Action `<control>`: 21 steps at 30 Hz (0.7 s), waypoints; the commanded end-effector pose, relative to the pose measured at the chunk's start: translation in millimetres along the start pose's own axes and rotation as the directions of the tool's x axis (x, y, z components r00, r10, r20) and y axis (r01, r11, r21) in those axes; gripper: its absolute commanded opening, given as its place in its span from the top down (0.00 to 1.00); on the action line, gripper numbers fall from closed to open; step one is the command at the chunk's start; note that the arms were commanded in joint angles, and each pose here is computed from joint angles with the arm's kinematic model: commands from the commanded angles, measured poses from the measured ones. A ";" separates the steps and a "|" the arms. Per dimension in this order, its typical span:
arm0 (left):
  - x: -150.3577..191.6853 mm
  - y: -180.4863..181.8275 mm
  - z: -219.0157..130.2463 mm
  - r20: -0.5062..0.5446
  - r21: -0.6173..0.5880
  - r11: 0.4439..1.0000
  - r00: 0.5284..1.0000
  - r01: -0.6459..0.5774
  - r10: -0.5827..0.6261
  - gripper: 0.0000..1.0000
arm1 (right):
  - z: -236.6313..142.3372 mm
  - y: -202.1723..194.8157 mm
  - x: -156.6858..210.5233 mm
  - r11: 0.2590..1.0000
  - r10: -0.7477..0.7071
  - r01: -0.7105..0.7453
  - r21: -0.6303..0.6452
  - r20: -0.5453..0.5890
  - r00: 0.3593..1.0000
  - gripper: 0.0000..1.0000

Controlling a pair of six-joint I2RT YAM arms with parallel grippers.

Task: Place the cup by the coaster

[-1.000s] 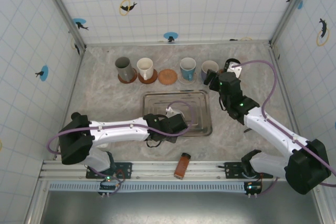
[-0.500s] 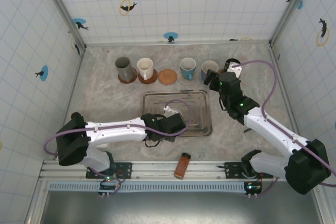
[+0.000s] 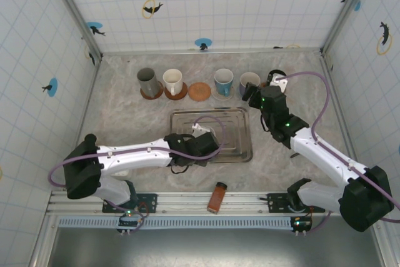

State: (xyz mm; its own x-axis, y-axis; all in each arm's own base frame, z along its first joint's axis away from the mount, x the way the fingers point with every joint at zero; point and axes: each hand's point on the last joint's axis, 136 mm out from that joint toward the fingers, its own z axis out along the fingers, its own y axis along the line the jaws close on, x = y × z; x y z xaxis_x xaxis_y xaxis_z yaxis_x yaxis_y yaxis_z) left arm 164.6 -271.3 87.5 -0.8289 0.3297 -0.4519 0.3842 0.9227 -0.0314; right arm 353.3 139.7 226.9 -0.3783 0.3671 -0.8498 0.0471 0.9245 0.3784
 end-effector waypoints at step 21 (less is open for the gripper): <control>-94.4 28.6 -24.7 0.182 0.023 0.998 0.981 0.066 -0.069 1.00 | 7.4 -0.5 -9.5 1.000 0.021 -0.021 -0.005 0.025 0.999 0.01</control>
State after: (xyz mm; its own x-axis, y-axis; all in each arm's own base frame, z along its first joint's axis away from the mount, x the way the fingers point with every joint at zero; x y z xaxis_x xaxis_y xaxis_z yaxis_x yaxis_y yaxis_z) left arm 223.5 -256.0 114.9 -0.8211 0.2599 -0.5081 0.3223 0.9459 -0.0371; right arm 358.0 134.6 220.9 -0.3878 0.3684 -0.8450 0.0628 0.9251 0.3745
